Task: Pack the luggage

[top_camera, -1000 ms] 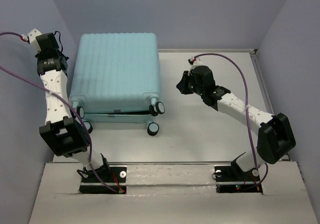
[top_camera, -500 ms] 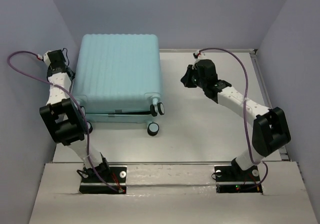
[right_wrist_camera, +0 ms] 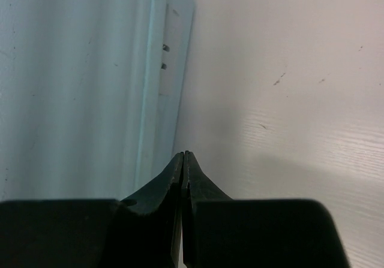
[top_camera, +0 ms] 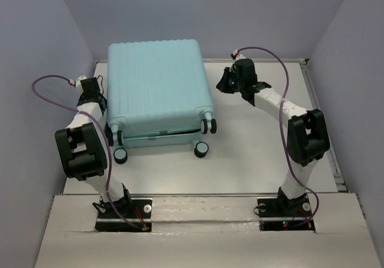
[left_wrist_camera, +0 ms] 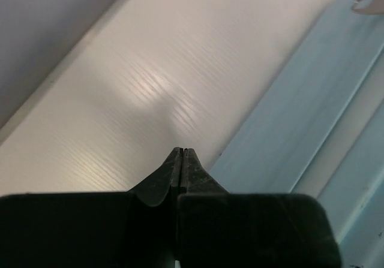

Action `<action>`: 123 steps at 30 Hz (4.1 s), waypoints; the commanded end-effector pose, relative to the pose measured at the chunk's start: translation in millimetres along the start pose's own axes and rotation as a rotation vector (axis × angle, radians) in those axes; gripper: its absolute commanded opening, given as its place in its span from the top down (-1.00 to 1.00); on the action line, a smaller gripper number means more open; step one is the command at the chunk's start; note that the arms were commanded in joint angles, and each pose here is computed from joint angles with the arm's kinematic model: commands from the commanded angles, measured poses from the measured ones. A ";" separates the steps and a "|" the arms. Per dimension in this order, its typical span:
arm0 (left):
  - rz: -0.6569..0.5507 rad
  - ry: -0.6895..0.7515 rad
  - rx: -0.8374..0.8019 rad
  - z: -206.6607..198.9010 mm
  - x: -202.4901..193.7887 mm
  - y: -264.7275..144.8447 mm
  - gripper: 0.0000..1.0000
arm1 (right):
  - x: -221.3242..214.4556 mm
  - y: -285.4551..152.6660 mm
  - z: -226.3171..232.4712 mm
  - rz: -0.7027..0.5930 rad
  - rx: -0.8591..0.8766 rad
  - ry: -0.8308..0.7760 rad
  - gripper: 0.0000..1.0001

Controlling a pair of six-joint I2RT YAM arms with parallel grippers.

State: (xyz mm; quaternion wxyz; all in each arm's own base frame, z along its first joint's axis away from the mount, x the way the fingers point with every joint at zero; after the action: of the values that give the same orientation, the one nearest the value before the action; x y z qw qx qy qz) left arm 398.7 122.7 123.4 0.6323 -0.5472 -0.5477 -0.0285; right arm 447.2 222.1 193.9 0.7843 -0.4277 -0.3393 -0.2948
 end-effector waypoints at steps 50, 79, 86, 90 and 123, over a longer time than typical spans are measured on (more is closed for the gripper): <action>-0.259 0.034 -0.634 -272.1 170.9 -59.3 0.89 | -105.6 -181.2 -6.4 -0.004 -0.030 0.043 0.86; 0.179 -0.152 -0.771 -218.7 -32.5 -26.8 0.89 | 27.7 -38.6 -46.7 -0.216 -0.057 0.018 0.86; 0.099 -0.099 -0.706 -168.8 -98.7 -120.0 0.88 | 60.1 11.6 -16.0 -0.115 0.144 0.038 0.86; 0.124 -0.060 -0.748 -149.1 -148.5 -165.2 0.88 | 76.2 27.3 1.1 -0.092 0.252 0.073 0.73; -0.343 0.001 -0.970 -225.3 20.2 -336.2 0.83 | 18.5 -192.9 -45.8 -0.330 -0.117 0.133 0.86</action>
State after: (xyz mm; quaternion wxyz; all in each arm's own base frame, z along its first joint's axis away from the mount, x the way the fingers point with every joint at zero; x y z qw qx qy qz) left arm 288.7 -137.9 395.3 0.2953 -0.6667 -0.5867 -0.3523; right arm 341.3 89.8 335.8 0.7098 -0.3604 -0.3750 -0.4751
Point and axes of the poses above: each gripper's point midway between its finger pads, its own y axis out along the fingers, its own z axis along the line the jaws close on, x = y × z, the point moved 4 cm from there along -y, back along the fingers, and after that the axes turned 2 degrees about -y, right-handed, at the moved point
